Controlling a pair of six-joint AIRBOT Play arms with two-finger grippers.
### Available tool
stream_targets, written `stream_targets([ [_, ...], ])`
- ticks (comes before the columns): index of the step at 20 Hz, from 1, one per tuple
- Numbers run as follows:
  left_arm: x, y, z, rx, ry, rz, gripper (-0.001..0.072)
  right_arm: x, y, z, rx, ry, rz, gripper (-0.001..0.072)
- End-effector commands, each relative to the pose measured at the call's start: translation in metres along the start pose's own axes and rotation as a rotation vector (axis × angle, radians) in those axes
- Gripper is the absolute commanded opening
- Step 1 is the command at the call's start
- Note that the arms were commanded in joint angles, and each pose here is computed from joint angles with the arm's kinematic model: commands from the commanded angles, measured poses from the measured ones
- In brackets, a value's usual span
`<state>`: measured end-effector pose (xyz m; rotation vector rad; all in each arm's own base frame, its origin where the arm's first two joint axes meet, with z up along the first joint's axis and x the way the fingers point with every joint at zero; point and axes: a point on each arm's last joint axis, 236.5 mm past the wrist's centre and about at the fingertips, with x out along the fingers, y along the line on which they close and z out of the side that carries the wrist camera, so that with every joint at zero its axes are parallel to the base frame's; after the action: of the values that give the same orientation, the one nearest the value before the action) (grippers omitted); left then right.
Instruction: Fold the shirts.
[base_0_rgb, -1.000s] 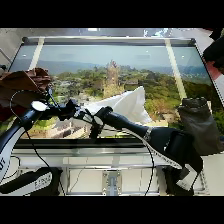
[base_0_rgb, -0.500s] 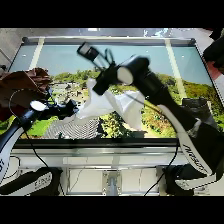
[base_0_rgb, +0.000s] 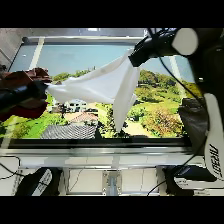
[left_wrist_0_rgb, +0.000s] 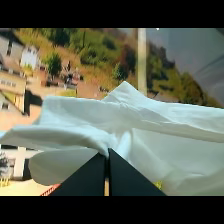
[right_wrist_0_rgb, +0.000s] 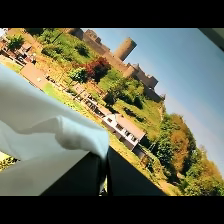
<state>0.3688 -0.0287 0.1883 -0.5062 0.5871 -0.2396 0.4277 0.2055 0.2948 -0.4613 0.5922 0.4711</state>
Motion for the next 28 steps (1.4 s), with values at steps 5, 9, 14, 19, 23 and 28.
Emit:
stream_targets([
  [5,-0.133,-0.110,0.111,0.348,-0.348,-0.029,0.0011,-0.184,-0.037,0.016,0.093,-0.290,-0.120,0.0014],
  [9,-0.151,-0.110,0.135,0.395,-0.435,0.031,0.0010,-0.227,-0.046,0.015,0.109,-0.370,-0.164,0.0013],
  [14,-0.065,-0.055,0.148,0.300,-0.313,0.053,0.0010,-0.126,-0.076,-0.024,0.128,-0.107,-0.231,0.0012],
  [19,0.111,0.020,0.077,0.343,0.046,0.145,0.0010,0.025,-0.143,-0.096,0.348,0.141,-0.194,0.0013],
  [23,0.218,0.061,0.038,0.337,0.072,0.190,0.0011,0.162,-0.146,-0.147,0.516,0.197,-0.041,0.0015],
  [28,0.271,0.066,0.036,0.280,-0.041,0.179,0.0278,0.261,-0.142,-0.146,0.675,0.040,-0.016,0.0401],
])
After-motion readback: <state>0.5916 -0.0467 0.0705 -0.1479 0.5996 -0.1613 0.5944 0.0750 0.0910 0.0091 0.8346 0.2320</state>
